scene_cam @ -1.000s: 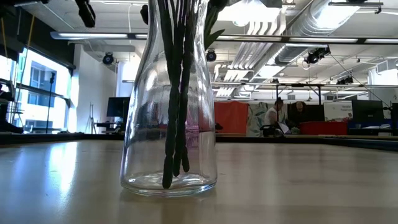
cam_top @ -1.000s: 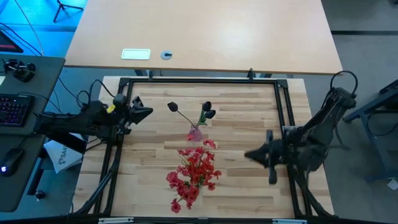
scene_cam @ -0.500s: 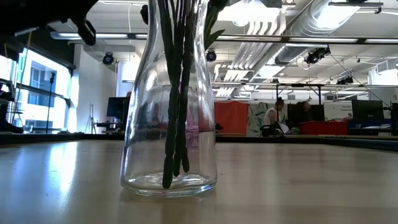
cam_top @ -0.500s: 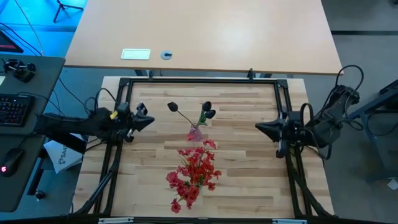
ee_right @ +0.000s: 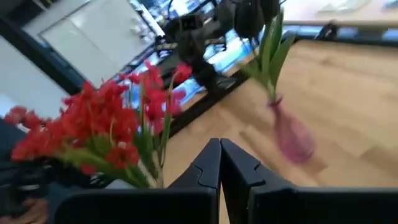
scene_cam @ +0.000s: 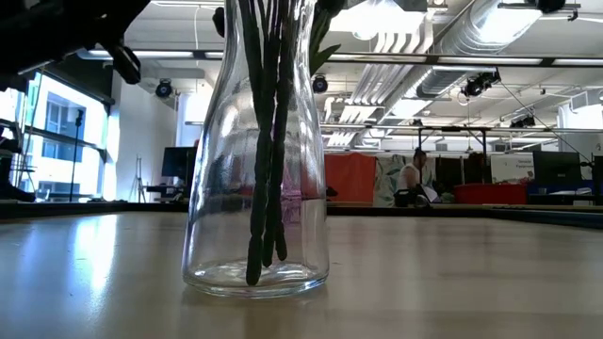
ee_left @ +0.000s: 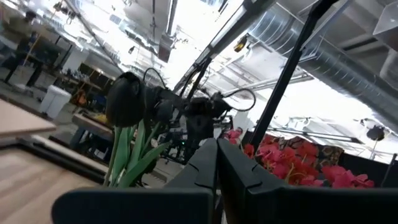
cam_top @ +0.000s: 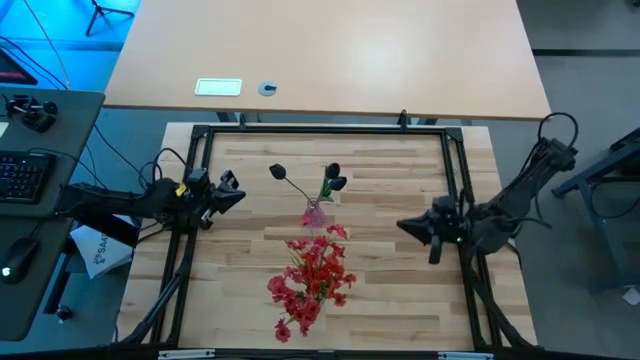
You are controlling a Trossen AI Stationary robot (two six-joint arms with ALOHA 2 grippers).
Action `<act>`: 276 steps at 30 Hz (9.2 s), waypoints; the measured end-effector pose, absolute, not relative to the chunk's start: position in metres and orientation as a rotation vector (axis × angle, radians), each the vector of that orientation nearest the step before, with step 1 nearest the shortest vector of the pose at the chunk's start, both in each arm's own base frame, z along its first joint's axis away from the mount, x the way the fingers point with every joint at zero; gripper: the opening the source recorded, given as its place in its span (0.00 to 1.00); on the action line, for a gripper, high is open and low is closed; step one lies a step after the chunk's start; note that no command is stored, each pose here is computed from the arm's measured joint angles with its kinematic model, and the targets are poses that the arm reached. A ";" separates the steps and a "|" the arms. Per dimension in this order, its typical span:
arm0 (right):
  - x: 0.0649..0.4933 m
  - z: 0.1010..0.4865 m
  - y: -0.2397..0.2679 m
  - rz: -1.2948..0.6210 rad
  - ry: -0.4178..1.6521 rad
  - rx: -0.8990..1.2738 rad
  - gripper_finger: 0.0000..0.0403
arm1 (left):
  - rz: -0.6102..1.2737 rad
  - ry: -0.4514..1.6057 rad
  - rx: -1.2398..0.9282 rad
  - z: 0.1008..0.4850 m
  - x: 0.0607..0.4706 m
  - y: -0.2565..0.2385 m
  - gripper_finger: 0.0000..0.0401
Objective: Sort flowers into vase by color
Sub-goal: Return to Home Position
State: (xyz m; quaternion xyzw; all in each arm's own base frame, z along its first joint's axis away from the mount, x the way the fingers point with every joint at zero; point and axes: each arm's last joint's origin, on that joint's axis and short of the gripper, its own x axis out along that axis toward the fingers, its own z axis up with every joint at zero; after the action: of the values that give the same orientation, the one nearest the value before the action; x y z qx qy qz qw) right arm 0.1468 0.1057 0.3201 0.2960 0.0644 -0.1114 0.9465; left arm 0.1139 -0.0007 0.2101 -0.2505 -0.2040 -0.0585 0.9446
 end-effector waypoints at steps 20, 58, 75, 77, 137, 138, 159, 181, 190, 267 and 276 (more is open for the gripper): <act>0.103 0.240 0.020 0.169 -0.193 0.369 0.00 | -0.080 -0.261 -0.527 0.196 0.119 -0.001 0.00; 0.097 0.170 0.005 0.175 -0.034 0.126 0.00 | -0.066 -0.210 -0.528 0.191 0.120 -0.001 0.00; 0.097 0.170 0.004 0.163 -0.023 0.258 0.00 | -0.066 -0.210 -0.527 0.191 0.120 -0.001 0.00; 0.097 0.170 0.004 0.163 -0.023 0.258 0.00 | -0.066 -0.210 -0.528 0.191 0.120 -0.001 0.00; 0.097 0.170 0.004 0.168 -0.016 0.258 0.00 | 0.014 -0.314 -0.158 0.196 0.092 0.004 0.00; 0.097 0.170 0.004 0.168 -0.016 0.258 0.00 | 0.054 -0.282 -0.097 0.193 0.093 0.005 0.00; 0.097 0.170 0.005 0.168 -0.016 0.258 0.00 | 0.177 -0.051 -0.022 0.171 0.097 0.003 0.00; 0.097 0.170 0.005 0.168 -0.016 0.258 0.00 | 0.177 -0.043 -0.020 0.171 0.097 0.003 0.00; 0.097 0.170 0.005 0.168 -0.016 0.258 0.00 | 0.177 -0.043 -0.020 0.171 0.097 0.003 0.00; 0.097 0.170 0.004 0.168 -0.015 0.258 0.00 | 0.177 -0.043 -0.020 0.171 0.097 0.003 0.00; 0.097 0.170 0.004 0.167 -0.016 0.258 0.00 | 0.177 -0.043 -0.020 0.171 0.097 0.003 0.00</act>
State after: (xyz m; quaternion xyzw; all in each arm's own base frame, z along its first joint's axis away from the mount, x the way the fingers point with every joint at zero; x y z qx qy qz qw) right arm 0.0975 0.0045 0.1695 0.1284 -0.0077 0.0834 0.9882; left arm 0.0972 0.0027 0.1706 -0.0099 -0.0214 0.0886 0.9958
